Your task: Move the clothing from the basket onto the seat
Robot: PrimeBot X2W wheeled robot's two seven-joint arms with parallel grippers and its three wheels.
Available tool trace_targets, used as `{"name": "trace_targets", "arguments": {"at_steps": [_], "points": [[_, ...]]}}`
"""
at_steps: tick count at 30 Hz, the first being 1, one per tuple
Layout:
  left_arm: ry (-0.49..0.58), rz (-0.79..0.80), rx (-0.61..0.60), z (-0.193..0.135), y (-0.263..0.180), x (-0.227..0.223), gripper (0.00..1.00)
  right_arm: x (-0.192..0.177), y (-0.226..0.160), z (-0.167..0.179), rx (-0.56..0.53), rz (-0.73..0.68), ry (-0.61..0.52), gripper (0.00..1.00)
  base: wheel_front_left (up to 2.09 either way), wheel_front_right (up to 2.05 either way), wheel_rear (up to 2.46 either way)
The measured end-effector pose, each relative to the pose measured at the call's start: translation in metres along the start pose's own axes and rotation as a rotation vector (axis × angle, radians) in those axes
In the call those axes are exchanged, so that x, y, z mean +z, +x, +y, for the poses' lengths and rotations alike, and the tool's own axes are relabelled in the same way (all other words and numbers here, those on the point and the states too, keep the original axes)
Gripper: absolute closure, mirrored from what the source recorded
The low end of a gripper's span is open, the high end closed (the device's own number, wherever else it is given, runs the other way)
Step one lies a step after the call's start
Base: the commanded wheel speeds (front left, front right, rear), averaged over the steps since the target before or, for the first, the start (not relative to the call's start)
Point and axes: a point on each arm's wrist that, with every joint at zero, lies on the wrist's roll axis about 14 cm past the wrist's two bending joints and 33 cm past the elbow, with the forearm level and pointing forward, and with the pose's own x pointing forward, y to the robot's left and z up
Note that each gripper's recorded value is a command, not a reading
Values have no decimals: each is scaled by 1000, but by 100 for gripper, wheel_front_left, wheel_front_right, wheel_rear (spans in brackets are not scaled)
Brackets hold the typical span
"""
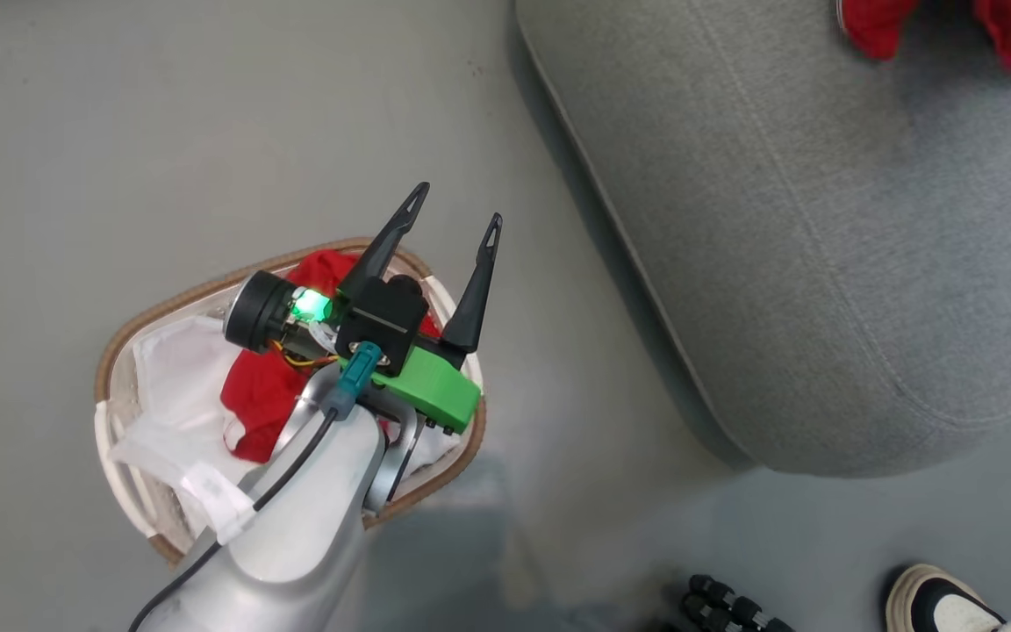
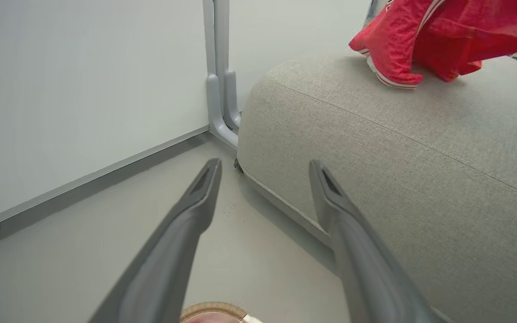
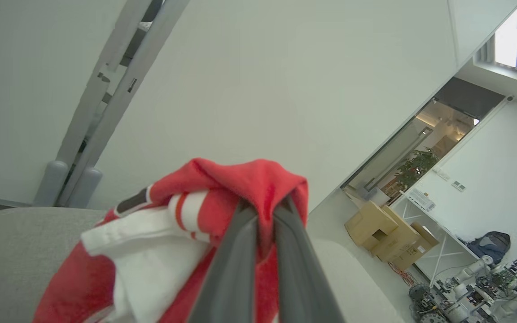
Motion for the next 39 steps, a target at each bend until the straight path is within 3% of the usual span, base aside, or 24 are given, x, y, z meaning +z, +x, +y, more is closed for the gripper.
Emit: {"name": "trace_targets", "arguments": {"at_steps": [3,5,7,15,25,39], "points": [[-10,22,34,12,-6,-10,0,-51,-11,30,32,136,42,100,0,0,0],[-17,34,60,20,-10,-15,0,-81,-22,44,42,220,55,68,0,0,0],[-19,41,84,27,-14,-18,0,-103,-34,50,28,282,86,0,0,0,0],[-2,29,207,56,-33,-8,0,-145,-92,69,-17,417,199,0,0,0,0],[30,-2,374,80,-80,19,0,-129,-145,73,-35,395,284,0,0,0,0],[79,-49,713,131,-179,54,0,-20,-134,162,178,135,518,0,0,0,0]]}}
